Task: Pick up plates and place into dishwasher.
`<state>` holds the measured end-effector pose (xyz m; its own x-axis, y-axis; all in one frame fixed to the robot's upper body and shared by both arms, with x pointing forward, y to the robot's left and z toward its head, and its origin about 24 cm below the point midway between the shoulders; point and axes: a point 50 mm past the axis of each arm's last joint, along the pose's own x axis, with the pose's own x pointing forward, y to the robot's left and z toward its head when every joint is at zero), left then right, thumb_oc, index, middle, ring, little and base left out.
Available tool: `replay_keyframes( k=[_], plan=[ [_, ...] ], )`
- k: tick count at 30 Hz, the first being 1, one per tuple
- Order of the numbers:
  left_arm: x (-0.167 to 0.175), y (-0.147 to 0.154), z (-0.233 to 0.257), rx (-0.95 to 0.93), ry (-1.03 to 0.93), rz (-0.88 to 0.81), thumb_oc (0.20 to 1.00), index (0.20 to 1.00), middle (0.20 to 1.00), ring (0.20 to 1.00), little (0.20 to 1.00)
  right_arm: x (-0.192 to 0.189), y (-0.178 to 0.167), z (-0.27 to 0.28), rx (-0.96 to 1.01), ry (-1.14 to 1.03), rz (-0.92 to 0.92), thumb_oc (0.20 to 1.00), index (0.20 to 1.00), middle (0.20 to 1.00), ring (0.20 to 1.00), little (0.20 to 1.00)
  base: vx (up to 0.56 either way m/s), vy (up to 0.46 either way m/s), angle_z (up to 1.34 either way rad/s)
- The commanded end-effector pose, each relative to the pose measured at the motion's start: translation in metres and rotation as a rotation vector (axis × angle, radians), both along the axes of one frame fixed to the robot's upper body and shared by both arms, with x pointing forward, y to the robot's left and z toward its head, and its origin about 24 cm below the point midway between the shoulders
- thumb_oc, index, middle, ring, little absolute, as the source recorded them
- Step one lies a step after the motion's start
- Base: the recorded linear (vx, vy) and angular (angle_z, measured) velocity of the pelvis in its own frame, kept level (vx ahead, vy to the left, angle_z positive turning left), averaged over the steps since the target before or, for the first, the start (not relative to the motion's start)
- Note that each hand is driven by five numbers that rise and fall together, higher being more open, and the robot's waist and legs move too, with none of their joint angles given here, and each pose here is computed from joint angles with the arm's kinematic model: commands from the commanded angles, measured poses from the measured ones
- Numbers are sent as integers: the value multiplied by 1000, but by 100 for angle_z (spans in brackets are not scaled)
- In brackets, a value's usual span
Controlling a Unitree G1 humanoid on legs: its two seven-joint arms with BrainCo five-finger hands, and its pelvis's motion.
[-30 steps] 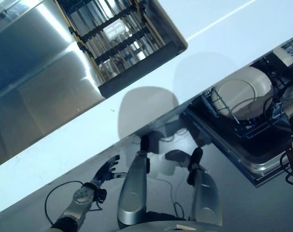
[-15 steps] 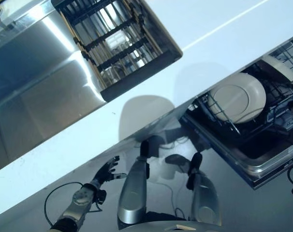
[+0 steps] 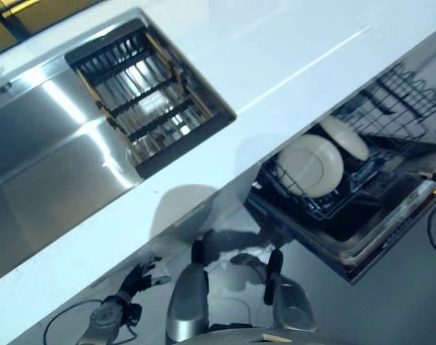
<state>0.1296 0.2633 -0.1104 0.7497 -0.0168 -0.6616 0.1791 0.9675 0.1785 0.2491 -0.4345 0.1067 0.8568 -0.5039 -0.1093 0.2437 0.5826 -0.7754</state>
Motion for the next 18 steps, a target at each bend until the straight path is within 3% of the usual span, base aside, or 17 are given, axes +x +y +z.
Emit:
replay_keyframes(
  k=[1,7,9,11,14,18],
  plan=[
    [-15,7,-3,26,13,25,1000,1000,1000,1000,1000,-6,1,1,29,-47,39,1000,1000,1000,1000,1000,63,-13,-5],
    [-28,1,-11,14,48,36,1000,1000,1000,1000,1000,-16,0,-13,238,-224,-101,1000,1000,1000,1000,1000,58,0,-12],
    [-33,-3,-14,8,58,45,1000,1000,1000,1000,1000,-13,8,-18,393,-339,-129,1000,1000,1000,1000,1000,78,23,-4],
    [-38,-12,-20,3,72,62,1000,1000,1000,1000,1000,-12,23,-33,666,-516,-168,1000,1000,1000,1000,1000,118,10,-16],
    [-41,-22,-24,14,87,57,1000,1000,1000,1000,1000,-13,46,-57,902,-620,-205,1000,1000,1000,1000,1000,119,-10,-7],
    [-37,-29,-25,34,73,30,1000,1000,1000,1000,1000,-7,63,-73,1031,-673,-283,1000,1000,1000,1000,1000,54,-14,3]
  ],
)
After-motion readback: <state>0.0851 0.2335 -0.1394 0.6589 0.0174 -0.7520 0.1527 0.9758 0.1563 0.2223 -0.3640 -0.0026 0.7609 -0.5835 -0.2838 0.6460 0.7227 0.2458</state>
